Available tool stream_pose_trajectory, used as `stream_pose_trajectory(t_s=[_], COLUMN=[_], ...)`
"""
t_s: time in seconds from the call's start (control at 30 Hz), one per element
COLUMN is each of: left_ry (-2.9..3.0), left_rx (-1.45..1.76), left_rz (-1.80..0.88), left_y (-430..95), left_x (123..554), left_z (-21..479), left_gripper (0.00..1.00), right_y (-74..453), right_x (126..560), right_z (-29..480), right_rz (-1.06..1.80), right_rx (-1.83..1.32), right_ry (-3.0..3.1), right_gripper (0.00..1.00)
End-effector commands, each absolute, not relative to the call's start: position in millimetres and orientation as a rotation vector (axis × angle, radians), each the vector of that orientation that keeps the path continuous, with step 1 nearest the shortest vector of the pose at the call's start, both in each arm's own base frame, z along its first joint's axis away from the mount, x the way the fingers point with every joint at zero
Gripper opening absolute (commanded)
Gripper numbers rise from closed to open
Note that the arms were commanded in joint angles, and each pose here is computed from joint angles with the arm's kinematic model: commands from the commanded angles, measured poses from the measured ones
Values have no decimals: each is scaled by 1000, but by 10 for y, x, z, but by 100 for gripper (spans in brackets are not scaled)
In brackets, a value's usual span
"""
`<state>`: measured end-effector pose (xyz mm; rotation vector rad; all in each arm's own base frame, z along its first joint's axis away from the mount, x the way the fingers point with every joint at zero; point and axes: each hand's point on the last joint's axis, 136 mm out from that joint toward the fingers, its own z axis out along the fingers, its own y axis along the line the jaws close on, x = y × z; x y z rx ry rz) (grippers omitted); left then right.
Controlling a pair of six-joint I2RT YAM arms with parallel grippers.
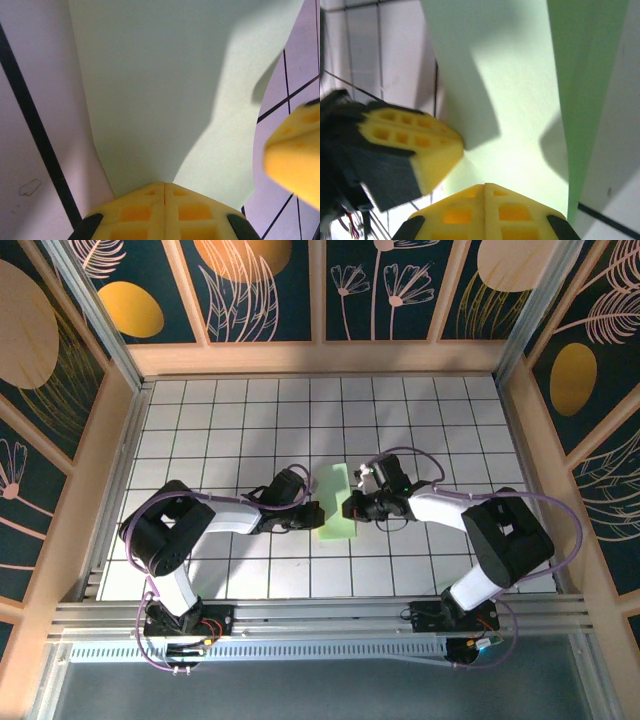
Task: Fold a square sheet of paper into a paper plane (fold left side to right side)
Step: Hold the square sheet of paper at the center of the table, then first fold the square sheet of paper in half at the center of the table.
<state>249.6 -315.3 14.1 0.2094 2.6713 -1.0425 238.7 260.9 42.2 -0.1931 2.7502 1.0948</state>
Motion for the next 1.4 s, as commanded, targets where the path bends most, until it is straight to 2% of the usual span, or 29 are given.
stream_pose_trajectory(t_s=[0.0, 0.33, 0.8, 1.37], left_ry=[2716, 2695, 2595, 2596], left_rx=[199, 189, 207, 169], left_rz=[-1011, -1037, -1100, -1070], left_y=[-3125, -3158, -3273, -3191], left_x=[2422, 2441, 2697, 2980], left_z=[100, 168, 433, 239], left_gripper=[0, 0, 0, 0], right_y=[2685, 2792, 2477, 2404], right_x=[2278, 2315, 2142, 2133], right_z=[377, 246, -188, -277], right_rz=[1123, 1129, 886, 828], right_rx=[-203, -216, -210, -231], right_ry=[2778, 2798, 2958, 2984], right_gripper=[0, 0, 0, 0])
